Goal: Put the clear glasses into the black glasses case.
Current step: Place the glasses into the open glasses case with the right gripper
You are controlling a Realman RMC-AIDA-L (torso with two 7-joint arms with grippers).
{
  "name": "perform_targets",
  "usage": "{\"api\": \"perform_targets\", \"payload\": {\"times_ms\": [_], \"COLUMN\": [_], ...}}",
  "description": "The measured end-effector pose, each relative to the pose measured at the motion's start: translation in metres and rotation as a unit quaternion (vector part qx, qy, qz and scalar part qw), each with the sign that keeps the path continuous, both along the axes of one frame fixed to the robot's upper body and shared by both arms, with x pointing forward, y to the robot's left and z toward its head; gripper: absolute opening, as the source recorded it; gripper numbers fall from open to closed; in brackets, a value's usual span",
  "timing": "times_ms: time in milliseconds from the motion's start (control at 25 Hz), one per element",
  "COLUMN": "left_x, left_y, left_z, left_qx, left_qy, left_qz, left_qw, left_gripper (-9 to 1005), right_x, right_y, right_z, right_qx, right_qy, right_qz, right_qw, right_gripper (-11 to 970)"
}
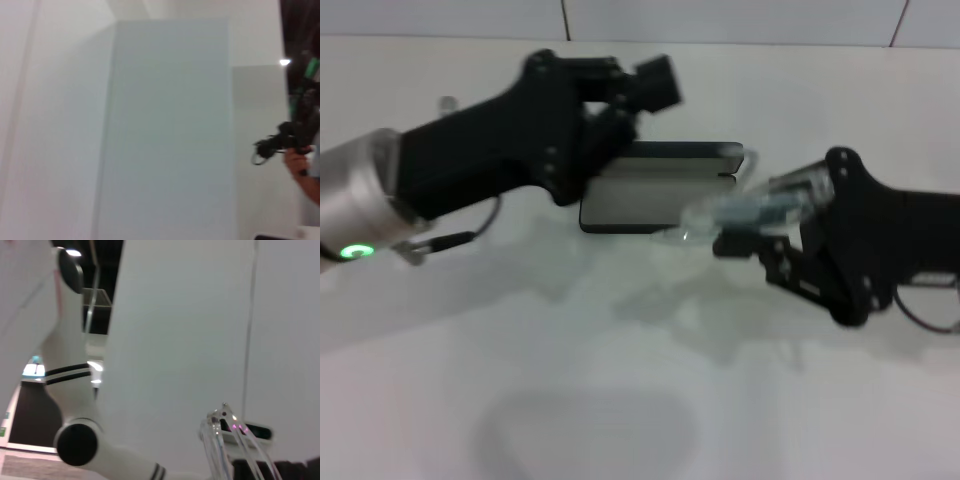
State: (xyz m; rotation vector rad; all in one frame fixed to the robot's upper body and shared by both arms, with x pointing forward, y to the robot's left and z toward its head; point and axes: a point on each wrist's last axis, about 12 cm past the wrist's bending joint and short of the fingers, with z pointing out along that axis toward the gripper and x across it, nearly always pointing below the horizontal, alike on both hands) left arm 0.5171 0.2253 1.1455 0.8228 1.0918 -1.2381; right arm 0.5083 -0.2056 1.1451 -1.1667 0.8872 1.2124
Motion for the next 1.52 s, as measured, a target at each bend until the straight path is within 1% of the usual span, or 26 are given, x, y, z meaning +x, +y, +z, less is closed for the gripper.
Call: {"api": "perform_targets", "payload": {"times_ms": [40,120,200,280,400,480,520,560,600,640,680,760,840,880,1000,1040,1120,1200,1240,1320,1440,1520], "left_x": [-0.001,-0.004,-0.009,-0.016,-0.028,-0.036,-0.038,-0.041,-0.043,-0.046,-0.048,-0.049,-0.05,-0.05,-0.053,-0.055,-0.057,-0.058,-0.058,-0.058,-0.058,-0.057], "left_y": [0.005,0.018,0.032,0.046,0.06,0.067,0.068,0.071,0.072,0.074,0.075,0.074,0.072,0.071,0.069,0.069,0.07,0.071,0.072,0.074,0.073,0.073], "left_z": [-0.001,-0.003,-0.006,-0.009,-0.014,-0.019,-0.02,-0.021,-0.022,-0.023,-0.024,-0.025,-0.025,-0.026,-0.027,-0.028,-0.03,-0.031,-0.031,-0.031,-0.031,-0.031], "left_qx": [0.0,0.001,0.007,0.016,0.025,0.028,0.029,0.031,0.033,0.036,0.041,0.052,0.067,0.075,0.092,0.093,0.093,0.093,0.093,0.093,0.093,0.094], "left_qy": [0.002,0.007,0.011,0.016,0.025,0.033,0.035,0.038,0.04,0.041,0.042,0.046,0.05,0.052,0.056,0.058,0.061,0.063,0.063,0.064,0.063,0.063], "left_qz": [0.01,0.03,0.048,0.064,0.083,0.093,0.095,0.099,0.101,0.103,0.103,0.096,0.084,0.079,0.067,0.067,0.068,0.07,0.072,0.076,0.076,0.076], "left_qw": [1.0,1.0,0.999,0.998,0.996,0.995,0.994,0.994,0.994,0.993,0.993,0.993,0.993,0.993,0.992,0.992,0.991,0.991,0.991,0.991,0.991,0.991], "left_gripper": [59,59,59,59,59,59,59,59,59,59,59,59,59,59,59,59,59,59,59,59,59,59], "right_x": [0.005,0.012,0.018,0.026,0.047,0.059,0.059,0.07,0.072,0.075,0.079,0.085,0.095,0.099,0.111,0.113,0.117,0.119,0.119,0.119,0.119,0.12], "right_y": [-0.002,-0.008,-0.015,-0.021,-0.026,-0.021,-0.021,-0.005,0.001,0.009,0.018,0.035,0.055,0.063,0.087,0.094,0.114,0.13,0.138,0.15,0.158,0.16], "right_z": [0.001,0.004,0.008,0.013,0.022,0.031,0.031,0.046,0.05,0.056,0.062,0.073,0.089,0.096,0.107,0.109,0.11,0.108,0.107,0.103,0.093,0.087], "right_qx": [-0.009,-0.018,-0.024,-0.041,-0.117,-0.191,-0.191,-0.275,-0.3,-0.335,-0.379,-0.443,-0.498,-0.513,-0.564,-0.579,-0.616,-0.645,-0.655,-0.661,-0.657,-0.649], "right_qy": [0.019,0.04,0.054,0.083,0.134,0.154,0.154,0.149,0.145,0.136,0.129,0.114,0.1,0.098,0.096,0.092,0.08,0.073,0.069,0.061,0.057,0.074], "right_qz": [-0.012,-0.027,-0.042,-0.064,-0.107,-0.12,-0.12,-0.123,-0.124,-0.13,-0.141,-0.161,-0.173,-0.175,-0.176,-0.18,-0.187,-0.19,-0.189,-0.189,-0.195,-0.201], "right_qw": [1.0,0.999,0.997,0.994,0.978,0.962,0.962,0.942,0.934,0.923,0.905,0.875,0.844,0.834,0.801,0.79,0.761,0.737,0.728,0.724,0.726,0.73], "right_gripper": [105,105,105,105,106,106,106,106,106,106,106,106,106,106,106,106,106,106,106,106,106,106]}}
